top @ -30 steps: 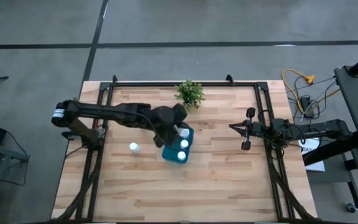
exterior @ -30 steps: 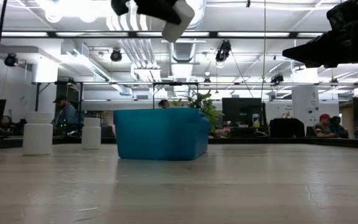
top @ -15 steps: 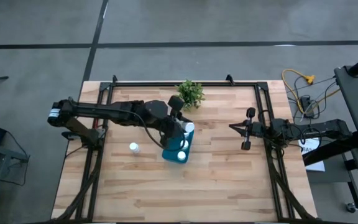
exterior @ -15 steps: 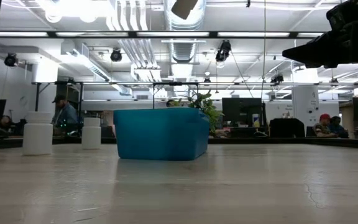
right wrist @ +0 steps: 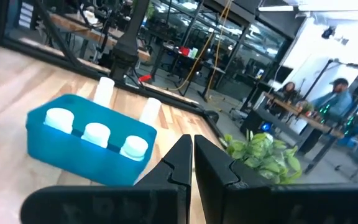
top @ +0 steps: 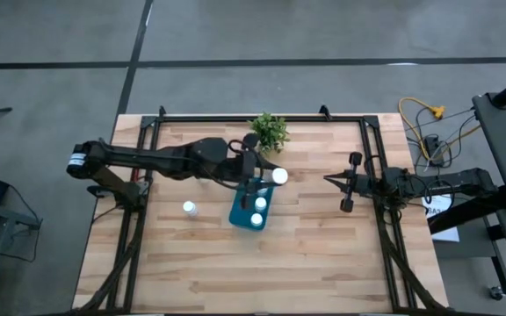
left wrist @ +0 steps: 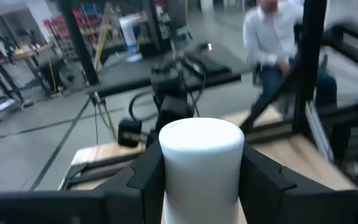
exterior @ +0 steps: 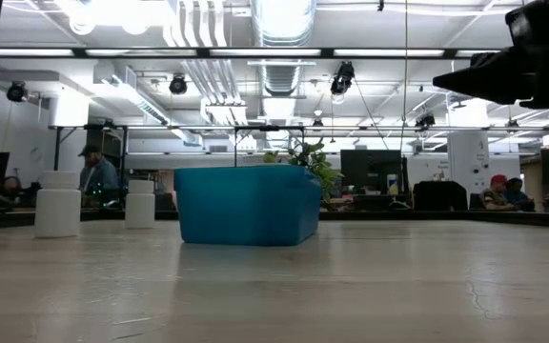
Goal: Pick and place pill bottles into a basket
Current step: Put the white medicine bottle into the blue bin
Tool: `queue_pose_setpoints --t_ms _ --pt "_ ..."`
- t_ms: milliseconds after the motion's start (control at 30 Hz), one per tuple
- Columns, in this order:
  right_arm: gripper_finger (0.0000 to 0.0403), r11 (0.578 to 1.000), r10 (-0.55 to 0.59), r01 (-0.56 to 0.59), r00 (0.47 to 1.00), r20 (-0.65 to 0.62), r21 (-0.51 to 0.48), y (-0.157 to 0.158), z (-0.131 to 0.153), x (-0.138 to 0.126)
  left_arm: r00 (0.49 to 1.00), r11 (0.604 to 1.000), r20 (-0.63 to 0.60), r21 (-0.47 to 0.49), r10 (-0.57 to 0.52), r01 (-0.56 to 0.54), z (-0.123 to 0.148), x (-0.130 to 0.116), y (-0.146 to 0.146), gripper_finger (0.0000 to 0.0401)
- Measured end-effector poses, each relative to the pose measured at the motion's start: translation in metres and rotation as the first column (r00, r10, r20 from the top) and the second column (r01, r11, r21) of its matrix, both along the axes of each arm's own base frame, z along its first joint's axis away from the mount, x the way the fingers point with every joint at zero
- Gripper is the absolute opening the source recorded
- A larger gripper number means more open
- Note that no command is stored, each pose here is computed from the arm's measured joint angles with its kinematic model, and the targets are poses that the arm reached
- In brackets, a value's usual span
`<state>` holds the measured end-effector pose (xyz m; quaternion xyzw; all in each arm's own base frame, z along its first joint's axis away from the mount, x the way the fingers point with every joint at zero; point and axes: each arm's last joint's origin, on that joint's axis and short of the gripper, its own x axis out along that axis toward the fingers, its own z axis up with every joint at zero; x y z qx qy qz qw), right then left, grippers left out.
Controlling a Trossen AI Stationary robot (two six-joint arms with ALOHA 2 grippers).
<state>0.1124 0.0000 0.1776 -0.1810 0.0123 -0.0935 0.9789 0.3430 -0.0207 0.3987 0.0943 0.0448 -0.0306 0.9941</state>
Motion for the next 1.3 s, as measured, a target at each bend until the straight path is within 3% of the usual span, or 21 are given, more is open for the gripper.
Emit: queue_pose_setpoints --t_ms 100,200,333,533,700,867,1133,1300 --pt "0.0009 0.995 0.0 -0.002 1.0 0.021 0.101 0.0 0.0 0.0 0.998 0.998 0.063 -0.059 0.01 -0.006 -0.008 0.002 0.002 0.014" --pt "0.0009 0.991 -0.012 0.008 0.999 0.031 0.132 0.0 0.001 0.0 0.984 0.991 0.173 -0.132 0.032 -0.009 -0.017 0.003 0.006 0.014" --pt "0.0009 0.985 -0.086 0.076 0.995 0.057 0.157 -0.002 0.003 -0.001 0.931 0.972 0.356 -0.236 0.078 0.009 -0.027 -0.002 0.013 0.014" --pt "0.0009 0.973 -0.017 -0.011 0.993 0.119 0.231 0.0 0.007 0.0 0.846 0.933 0.52 -0.349 0.118 0.084 -0.044 -0.014 0.022 0.0139" --pt "0.0009 0.988 0.117 -0.136 0.97 0.212 0.078 0.003 0.019 0.001 0.789 0.909 0.584 -0.408 0.19 0.083 -0.055 -0.023 0.024 0.0139" --pt "0.0009 0.991 0.121 -0.108 0.971 0.207 -0.073 0.004 0.021 0.006 0.708 0.861 0.652 -0.493 0.271 0.124 -0.062 -0.035 0.026 0.0139" --pt "0.0017 0.978 0.065 -0.035 0.988 0.142 -0.206 0.004 0.033 0.024 0.685 0.839 0.649 -0.534 0.329 0.103 -0.069 -0.034 0.028 0.0138" --pt "0.006 0.967 0.014 0.009 0.996 0.088 -0.253 0.004 0.058 0.049 0.667 0.816 0.654 -0.565 0.357 0.118 -0.076 -0.026 0.031 0.0138"
